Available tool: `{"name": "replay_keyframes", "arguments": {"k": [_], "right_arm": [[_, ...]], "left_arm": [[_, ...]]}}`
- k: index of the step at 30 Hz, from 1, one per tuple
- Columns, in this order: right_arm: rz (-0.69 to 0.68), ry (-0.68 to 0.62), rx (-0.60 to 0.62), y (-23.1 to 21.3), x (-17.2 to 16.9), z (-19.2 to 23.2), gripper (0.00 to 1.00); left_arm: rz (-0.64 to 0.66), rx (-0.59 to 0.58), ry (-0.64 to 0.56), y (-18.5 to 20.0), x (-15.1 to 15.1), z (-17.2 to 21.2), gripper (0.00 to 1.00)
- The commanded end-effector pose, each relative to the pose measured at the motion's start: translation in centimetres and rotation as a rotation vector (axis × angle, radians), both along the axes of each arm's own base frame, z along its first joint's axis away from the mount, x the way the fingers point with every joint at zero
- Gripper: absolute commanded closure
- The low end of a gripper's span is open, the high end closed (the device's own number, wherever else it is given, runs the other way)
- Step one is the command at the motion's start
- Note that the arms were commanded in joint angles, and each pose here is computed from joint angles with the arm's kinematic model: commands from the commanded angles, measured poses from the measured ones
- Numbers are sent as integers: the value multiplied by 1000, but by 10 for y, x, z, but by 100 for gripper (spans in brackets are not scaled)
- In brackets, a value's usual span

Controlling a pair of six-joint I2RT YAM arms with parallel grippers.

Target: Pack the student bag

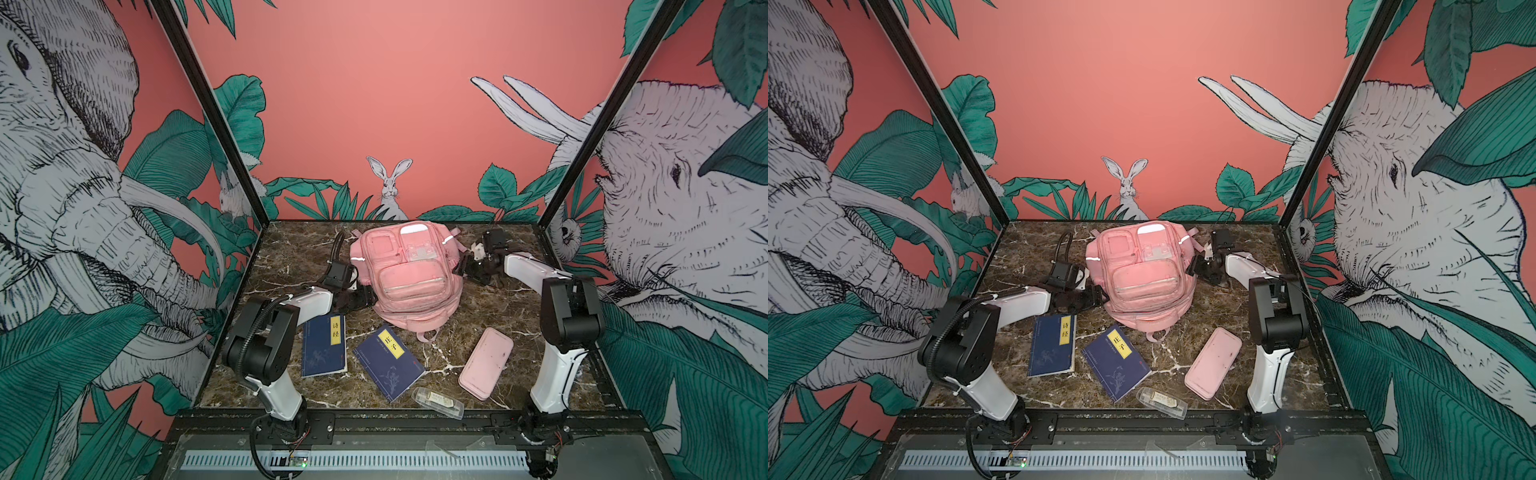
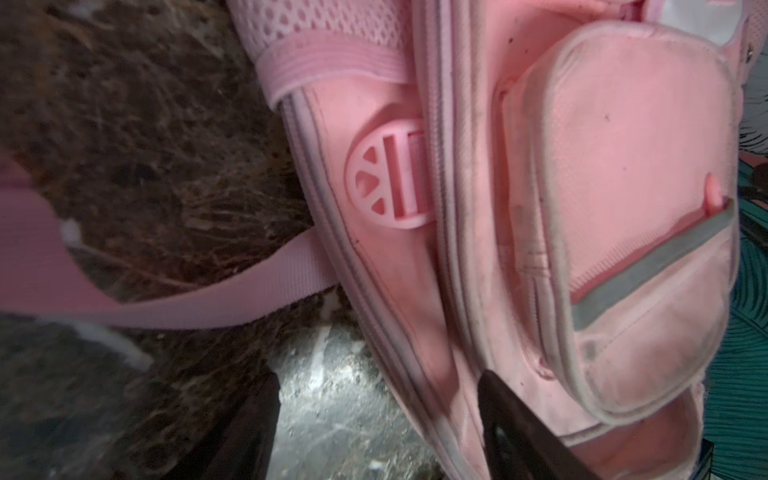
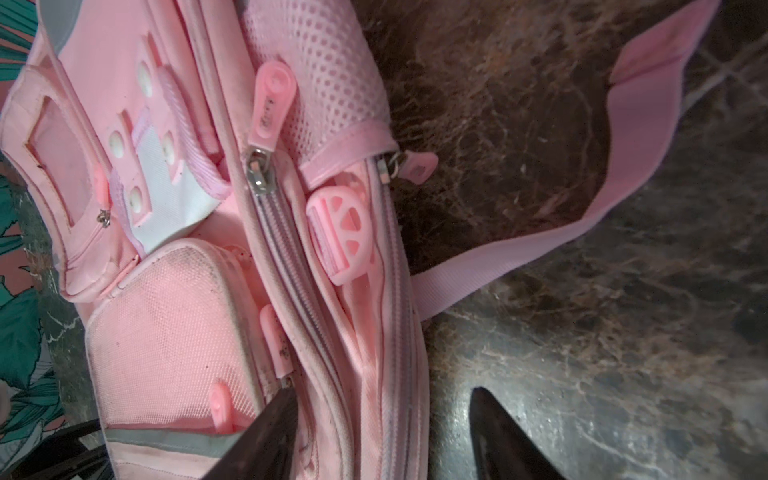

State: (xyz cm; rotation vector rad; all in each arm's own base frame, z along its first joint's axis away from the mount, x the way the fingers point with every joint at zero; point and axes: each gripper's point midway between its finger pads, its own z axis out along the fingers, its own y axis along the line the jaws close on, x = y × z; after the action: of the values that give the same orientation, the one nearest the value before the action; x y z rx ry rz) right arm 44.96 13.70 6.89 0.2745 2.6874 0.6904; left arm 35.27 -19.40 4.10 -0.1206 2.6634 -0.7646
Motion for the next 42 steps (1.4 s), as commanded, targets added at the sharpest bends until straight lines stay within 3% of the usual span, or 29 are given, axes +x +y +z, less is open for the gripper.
{"name": "replay_keyframes", "arguments": {"k": [1, 6, 14, 20, 32, 36, 42], "right_arm": [[14, 9, 21, 8, -3, -7, 42], [23, 20, 26, 10, -10, -9, 58], [42, 63, 31, 13, -31, -22, 89], [83, 73, 37, 30, -50, -19, 92], [163, 43, 96, 105, -77, -4, 80], [248, 21, 84, 120, -81, 4, 66], [320, -79, -87, 93, -89, 38, 41]], "left_arm": [[-5, -47, -3, -12, 9, 3, 35], [-10, -49, -8, -18, 22, 6, 43], [-6, -21, -48, -21, 49, 16, 43], [18, 0, -92, -19, 83, 26, 43], [31, -25, -121, -24, 144, 30, 40], [24, -28, -153, -13, 155, 49, 37], [11, 18, -203, 8, 155, 89, 25]]}}
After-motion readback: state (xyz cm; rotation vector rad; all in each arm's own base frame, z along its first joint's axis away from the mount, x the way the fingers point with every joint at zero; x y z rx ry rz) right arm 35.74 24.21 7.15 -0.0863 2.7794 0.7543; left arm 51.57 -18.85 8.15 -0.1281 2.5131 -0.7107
